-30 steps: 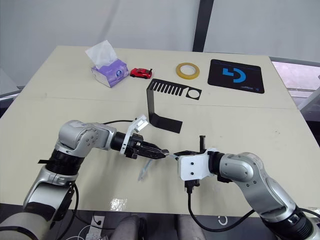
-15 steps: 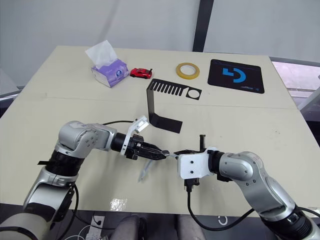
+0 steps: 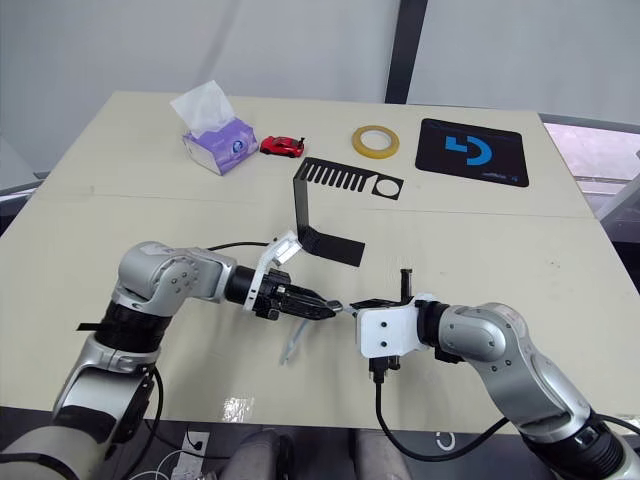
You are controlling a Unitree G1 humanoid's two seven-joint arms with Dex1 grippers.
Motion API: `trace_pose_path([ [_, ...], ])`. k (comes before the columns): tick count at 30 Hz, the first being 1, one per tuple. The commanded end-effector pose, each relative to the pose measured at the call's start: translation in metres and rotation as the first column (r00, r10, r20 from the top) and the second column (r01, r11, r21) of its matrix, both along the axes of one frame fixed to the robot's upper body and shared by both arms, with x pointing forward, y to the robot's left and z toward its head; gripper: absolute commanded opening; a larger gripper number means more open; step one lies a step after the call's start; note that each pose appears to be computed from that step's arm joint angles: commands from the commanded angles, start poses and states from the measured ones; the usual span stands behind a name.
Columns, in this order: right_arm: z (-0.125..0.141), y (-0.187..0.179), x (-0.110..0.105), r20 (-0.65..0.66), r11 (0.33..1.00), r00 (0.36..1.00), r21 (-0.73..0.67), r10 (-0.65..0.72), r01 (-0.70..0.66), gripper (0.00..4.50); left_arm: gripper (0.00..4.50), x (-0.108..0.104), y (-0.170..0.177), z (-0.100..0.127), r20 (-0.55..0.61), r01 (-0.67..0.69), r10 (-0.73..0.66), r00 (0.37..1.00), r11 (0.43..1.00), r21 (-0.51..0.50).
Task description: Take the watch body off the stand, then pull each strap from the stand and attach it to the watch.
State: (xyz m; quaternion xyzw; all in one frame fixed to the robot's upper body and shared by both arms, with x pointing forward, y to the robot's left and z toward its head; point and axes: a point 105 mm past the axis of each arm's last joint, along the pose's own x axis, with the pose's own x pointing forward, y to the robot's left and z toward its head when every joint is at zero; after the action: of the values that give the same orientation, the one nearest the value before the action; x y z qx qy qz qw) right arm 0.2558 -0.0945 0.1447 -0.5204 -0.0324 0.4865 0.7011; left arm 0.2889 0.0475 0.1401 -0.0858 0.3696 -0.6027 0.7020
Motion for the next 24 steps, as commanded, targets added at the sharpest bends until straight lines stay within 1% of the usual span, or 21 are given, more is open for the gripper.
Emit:
trace_pose_path([
  [1, 0.0079, 0.0094, -0.0075, 0.036, 0.999, 0.999, 0.009, 0.04, -0.041, 0.0, 1.71, -0.0061, -0.0075, 0.0068, 0.01, 0.032, -0.031, 0.999, 0.999, -0.041],
  [10, 0.0107, 0.009, -0.0047, 0.048, 1.0, 0.999, -0.001, 0.006, -0.006, 0.0, 1.71, -0.011, -0.0106, 0.0054, 0.003, 0.03, -0.03, 1.0, 0.999, -0.037],
  [24, 0.0103, 0.0087, -0.0038, 0.037, 1.0, 0.999, -0.015, -0.007, 0.007, 0.0, 1.71, -0.0054, -0.0165, 0.0041, 0.022, -0.027, 0.027, 0.999, 1.0, -0.011],
])
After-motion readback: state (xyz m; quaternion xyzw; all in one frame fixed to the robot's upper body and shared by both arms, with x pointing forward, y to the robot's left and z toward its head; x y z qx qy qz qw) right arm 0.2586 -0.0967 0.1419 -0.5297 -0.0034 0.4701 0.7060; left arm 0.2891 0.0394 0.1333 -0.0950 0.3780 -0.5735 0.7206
